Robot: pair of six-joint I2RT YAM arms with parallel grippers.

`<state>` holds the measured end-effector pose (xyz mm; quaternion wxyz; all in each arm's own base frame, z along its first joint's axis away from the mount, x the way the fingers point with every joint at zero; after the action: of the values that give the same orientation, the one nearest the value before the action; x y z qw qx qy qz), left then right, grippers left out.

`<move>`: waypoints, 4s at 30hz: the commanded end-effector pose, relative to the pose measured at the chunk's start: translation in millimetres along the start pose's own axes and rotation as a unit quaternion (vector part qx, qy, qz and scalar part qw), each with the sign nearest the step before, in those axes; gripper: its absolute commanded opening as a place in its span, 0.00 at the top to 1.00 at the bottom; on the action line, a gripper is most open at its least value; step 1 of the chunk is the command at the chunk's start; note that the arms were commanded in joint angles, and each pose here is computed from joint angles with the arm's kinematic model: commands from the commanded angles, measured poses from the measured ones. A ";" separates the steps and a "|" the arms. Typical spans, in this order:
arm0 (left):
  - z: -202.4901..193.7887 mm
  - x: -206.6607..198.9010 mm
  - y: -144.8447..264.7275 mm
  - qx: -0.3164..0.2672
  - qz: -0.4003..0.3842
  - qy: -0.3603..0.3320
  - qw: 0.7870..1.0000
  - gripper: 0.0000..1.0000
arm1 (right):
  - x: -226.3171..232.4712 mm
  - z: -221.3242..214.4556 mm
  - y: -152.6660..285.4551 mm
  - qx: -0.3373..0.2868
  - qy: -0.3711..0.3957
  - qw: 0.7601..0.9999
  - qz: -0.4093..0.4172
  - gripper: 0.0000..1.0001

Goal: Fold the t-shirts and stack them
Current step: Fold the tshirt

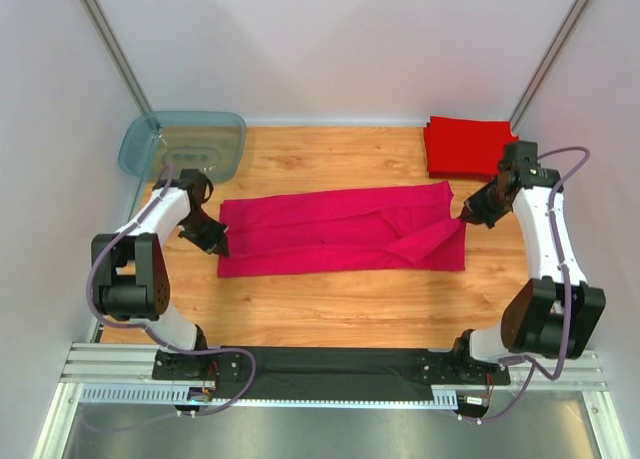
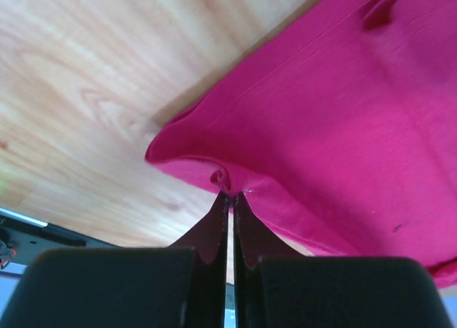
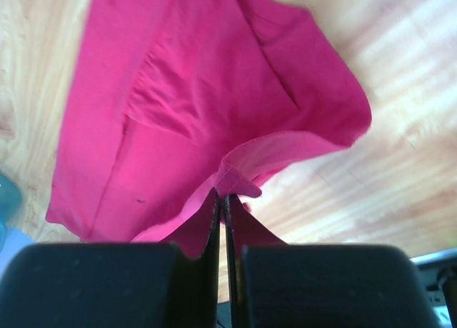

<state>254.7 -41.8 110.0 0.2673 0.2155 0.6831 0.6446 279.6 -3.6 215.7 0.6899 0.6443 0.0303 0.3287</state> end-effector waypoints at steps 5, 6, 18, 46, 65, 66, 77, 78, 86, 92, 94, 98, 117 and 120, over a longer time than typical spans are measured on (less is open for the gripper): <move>25.7 -24.4 -9.3 0.009 0.019 0.002 1.000 1.00 | 49.8 36.4 -15.7 -0.007 0.049 0.998 0.044 1.00; 30.5 -30.7 -7.2 0.007 0.014 0.000 1.000 1.00 | 52.1 38.8 -19.1 -0.004 0.050 0.998 0.044 1.00; 52.6 -52.2 -17.3 0.021 0.042 -0.008 0.999 1.00 | 81.4 58.8 -57.2 0.024 0.075 0.996 0.042 1.00; 44.7 -105.1 32.4 -0.017 -0.072 -0.184 0.980 0.67 | 92.1 -3.3 -94.8 0.084 0.134 0.987 0.032 0.55; 12.5 -89.7 -25.2 0.052 -0.090 -0.228 0.968 0.64 | 67.0 -56.1 -138.2 0.134 0.117 0.984 0.011 0.50; 12.8 -89.6 -24.2 0.051 -0.088 -0.228 0.968 0.64 | 65.8 -56.4 -137.9 0.134 0.114 0.984 0.011 0.50; 14.3 -87.3 -28.8 0.053 -0.075 -0.230 0.969 0.64 | 63.9 -69.4 -140.8 0.125 0.103 0.987 -0.008 0.52; 15.1 -84.8 -31.2 0.052 -0.066 -0.231 0.969 0.64 | 64.2 -70.1 -140.6 0.122 0.106 0.987 -0.009 0.52; 16.6 -69.5 -43.1 0.053 -0.016 -0.233 0.971 0.64 | 55.3 -72.2 -137.3 0.108 0.088 0.990 -0.028 0.52; 16.5 -61.9 -43.9 0.049 0.005 -0.228 0.972 0.64 | 52.7 -76.3 -138.2 0.104 0.092 0.990 -0.032 0.53; 15.8 -59.2 -44.0 0.049 0.011 -0.228 0.972 0.64 | 53.9 -76.8 -141.5 0.105 0.091 0.990 -0.031 0.55; 14.7 -53.8 -45.0 0.051 0.023 -0.230 0.972 0.64 | 61.1 -74.1 -142.7 0.104 0.091 0.990 -0.022 0.70; 14.0 -32.8 -45.4 0.044 0.080 -0.223 0.970 0.65 | 133.0 -82.7 -150.0 0.142 0.150 0.975 0.080 1.00; 13.4 -31.4 -45.2 0.043 0.082 -0.222 0.971 0.65 | 146.1 -85.3 -151.7 0.139 0.167 0.972 0.092 1.00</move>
<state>297.6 -63.2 63.7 0.3631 0.4061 0.6278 0.5559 397.6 132.7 104.9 0.5679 0.6848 0.1430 0.4338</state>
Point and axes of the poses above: each gripper's point midway between its finger pads, its own y axis back along the fingers, its own x axis along the line the jaws close on, z = x × y, the point moved 5 cm from there along y, back along the fingers, and after that the axes turned 6 degrees about -y, right-handed, at the moved point
